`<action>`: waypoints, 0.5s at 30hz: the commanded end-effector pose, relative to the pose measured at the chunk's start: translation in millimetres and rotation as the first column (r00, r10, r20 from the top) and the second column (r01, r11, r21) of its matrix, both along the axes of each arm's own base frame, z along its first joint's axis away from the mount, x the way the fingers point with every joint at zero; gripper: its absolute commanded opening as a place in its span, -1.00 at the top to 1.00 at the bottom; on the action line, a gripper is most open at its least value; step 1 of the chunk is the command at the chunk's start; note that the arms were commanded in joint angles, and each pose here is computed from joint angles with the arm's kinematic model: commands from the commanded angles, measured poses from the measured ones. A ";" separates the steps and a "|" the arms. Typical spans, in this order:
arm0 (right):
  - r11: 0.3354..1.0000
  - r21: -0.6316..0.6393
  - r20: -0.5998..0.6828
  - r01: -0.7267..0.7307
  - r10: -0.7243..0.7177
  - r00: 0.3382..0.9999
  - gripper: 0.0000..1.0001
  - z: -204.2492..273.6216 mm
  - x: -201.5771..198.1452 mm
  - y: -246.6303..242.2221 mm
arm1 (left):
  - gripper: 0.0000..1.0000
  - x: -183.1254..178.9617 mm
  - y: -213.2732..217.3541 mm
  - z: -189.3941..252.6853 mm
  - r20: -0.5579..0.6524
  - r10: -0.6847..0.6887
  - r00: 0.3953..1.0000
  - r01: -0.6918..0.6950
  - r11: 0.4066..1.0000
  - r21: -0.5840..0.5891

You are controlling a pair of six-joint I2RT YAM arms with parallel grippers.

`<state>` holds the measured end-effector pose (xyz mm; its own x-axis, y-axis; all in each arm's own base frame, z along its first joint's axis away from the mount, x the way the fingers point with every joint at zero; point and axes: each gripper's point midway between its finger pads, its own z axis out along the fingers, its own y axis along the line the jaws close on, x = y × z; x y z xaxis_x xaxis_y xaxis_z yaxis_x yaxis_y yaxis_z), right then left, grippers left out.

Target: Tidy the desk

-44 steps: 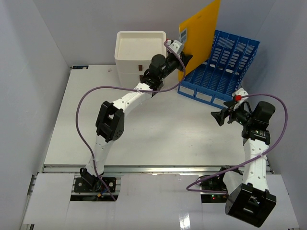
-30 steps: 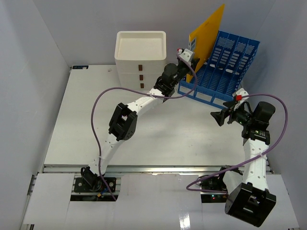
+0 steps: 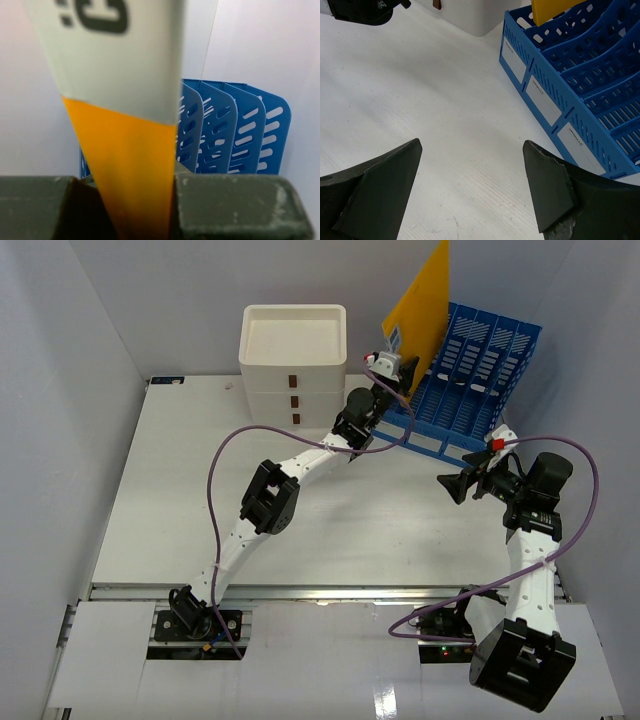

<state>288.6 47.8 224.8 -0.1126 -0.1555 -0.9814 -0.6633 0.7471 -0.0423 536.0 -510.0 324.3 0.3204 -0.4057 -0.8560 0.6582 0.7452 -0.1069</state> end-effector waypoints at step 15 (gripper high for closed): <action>1.000 0.000 0.029 -0.007 0.007 1.000 -0.76 7.2 0.4 0.5 | 1.00 -4.7 -11.7 -20.6 -0.008 -0.045 0.999 0.045 0.999 0.011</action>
<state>288.7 47.9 224.8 -0.1122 -0.1557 -0.9814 -0.6635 0.7469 -0.0426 537.0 -514.6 310.2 0.2961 -0.4048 -0.8652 0.6689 0.7344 -0.1147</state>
